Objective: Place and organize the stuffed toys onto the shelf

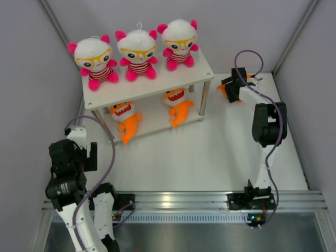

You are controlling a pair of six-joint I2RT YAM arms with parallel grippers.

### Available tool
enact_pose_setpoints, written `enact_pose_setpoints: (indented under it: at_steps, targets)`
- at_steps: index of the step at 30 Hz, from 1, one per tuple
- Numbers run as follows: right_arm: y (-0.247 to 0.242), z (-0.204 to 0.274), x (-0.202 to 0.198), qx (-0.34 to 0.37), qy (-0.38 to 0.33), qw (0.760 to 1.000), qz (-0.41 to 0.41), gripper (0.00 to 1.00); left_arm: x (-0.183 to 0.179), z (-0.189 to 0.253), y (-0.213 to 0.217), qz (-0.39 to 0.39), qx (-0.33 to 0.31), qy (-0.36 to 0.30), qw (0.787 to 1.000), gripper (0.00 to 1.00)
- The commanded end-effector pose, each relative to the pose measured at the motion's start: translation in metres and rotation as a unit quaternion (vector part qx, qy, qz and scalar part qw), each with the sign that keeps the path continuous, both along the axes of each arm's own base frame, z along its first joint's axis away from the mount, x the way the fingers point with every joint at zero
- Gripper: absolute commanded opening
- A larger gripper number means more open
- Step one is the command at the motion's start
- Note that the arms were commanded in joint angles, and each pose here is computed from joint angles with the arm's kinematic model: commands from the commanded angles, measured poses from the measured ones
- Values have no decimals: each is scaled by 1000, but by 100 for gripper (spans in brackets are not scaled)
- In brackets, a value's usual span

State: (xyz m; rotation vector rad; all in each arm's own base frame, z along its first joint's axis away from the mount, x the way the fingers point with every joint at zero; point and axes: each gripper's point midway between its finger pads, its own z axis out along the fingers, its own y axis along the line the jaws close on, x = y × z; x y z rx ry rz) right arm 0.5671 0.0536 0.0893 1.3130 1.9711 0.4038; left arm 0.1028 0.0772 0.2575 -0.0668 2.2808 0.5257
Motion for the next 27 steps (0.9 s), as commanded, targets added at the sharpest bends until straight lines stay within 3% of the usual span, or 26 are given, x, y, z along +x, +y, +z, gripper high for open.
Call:
enact_pose_setpoints:
  at_steps: [1, 9, 18, 21, 22, 25, 27]
  targets:
    - [-2, 17, 3, 6, -16, 997, -74, 77, 13, 17, -5, -14, -9, -38, 999, 98]
    - [-7, -11, 0, 2, 25, 991, -130, 78, 18, 17, -11, -31, -22, -38, 999, 98]
    - [-12, -23, 22, 1, 38, 990, -133, 77, 18, 17, -10, -31, -19, -38, 999, 98]
    - [-18, -34, 18, 4, 48, 989, -138, 63, 17, 18, -10, -32, -19, -39, 999, 98]
    - [-21, -35, 21, 4, 40, 990, -136, 48, 18, 18, -11, -33, -19, -40, 998, 98]
    - [-31, -45, 9, -3, 42, 989, -140, 20, 18, 19, -11, -34, -19, -40, 998, 98]
    - [-37, -46, 2, -11, 31, 990, -140, 6, 19, 20, -11, -37, -20, -41, 998, 98]
